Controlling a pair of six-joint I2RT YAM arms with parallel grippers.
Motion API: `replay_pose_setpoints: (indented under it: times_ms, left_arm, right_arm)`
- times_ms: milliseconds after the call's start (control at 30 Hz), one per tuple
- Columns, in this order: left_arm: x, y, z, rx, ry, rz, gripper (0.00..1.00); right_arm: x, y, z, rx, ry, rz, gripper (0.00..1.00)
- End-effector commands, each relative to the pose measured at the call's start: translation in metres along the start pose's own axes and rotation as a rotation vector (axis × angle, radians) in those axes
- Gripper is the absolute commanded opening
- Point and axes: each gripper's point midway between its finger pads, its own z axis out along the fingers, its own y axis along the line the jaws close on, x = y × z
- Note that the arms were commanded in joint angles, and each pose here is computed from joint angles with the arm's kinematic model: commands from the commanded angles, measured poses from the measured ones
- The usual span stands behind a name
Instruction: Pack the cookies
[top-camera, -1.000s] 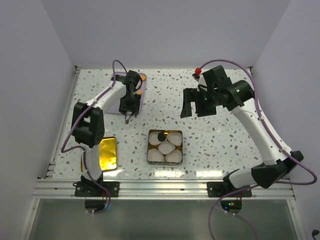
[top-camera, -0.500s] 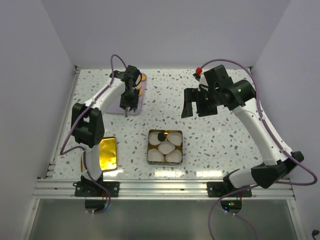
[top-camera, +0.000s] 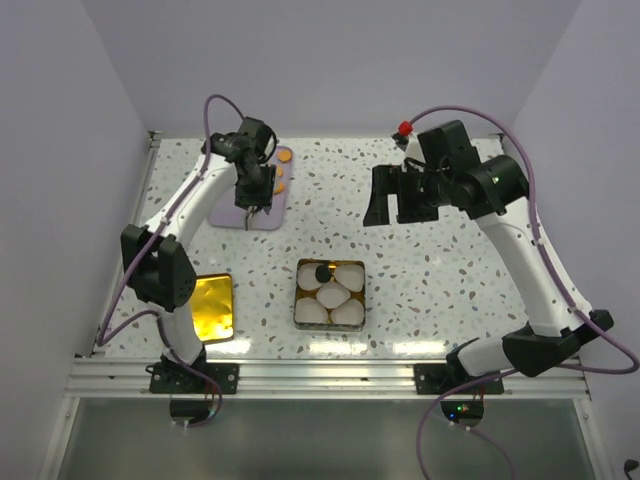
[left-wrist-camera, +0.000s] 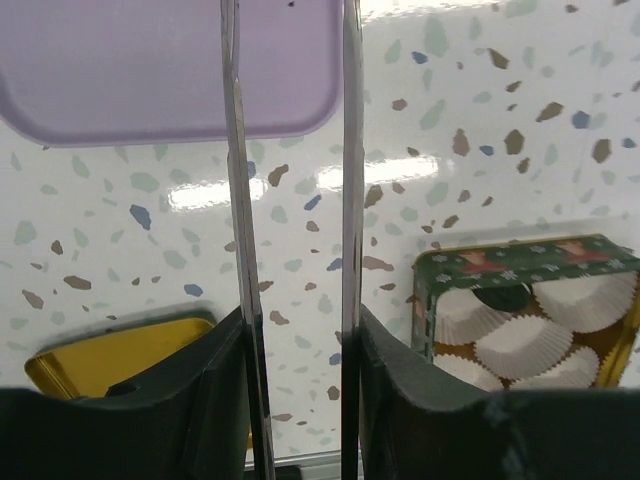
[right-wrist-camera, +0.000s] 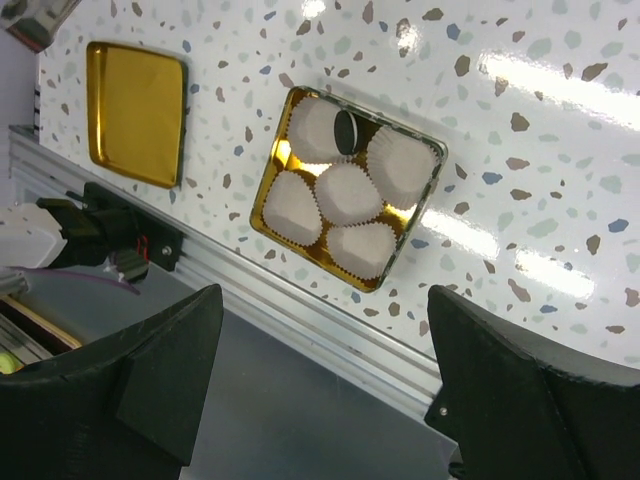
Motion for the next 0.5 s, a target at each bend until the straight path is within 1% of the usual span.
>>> replay_pose_setpoints:
  times_ms: [0, 33, 167, 200, 267, 433, 467]
  left_arm:
    - [-0.006, -0.033, -0.056, 0.105, -0.126, 0.035, 0.40]
    - [-0.004, -0.039, -0.065, 0.119, -0.147, 0.051, 0.40]
    - [0.019, -0.076, -0.079, 0.163, -0.152, 0.156, 0.40]
    - [0.031, -0.090, -0.081, 0.184, -0.140, 0.192, 0.39]
    - [0.049, -0.106, -0.086, 0.210, -0.136, 0.234, 0.39]
    - [0.083, -0.141, -0.105, 0.324, -0.166, 0.272, 0.39]
    - [0.099, -0.152, -0.107, 0.344, -0.152, 0.298, 0.39]
  right_arm:
    - [-0.008, 0.000, -0.022, 0.020, -0.064, 0.004, 0.87]
    - [-0.009, 0.000, -0.027, 0.027, -0.082, 0.012, 0.87]
    - [-0.010, -0.003, -0.037, 0.046, -0.126, 0.033, 0.87]
    - [-0.009, -0.004, -0.040, 0.052, -0.134, 0.038, 0.87]
    - [-0.007, -0.009, -0.046, 0.073, -0.158, 0.047, 0.87]
    - [-0.004, -0.018, -0.059, 0.117, -0.204, 0.054, 0.88]
    - [-0.005, -0.022, -0.061, 0.140, -0.219, 0.061, 0.88]
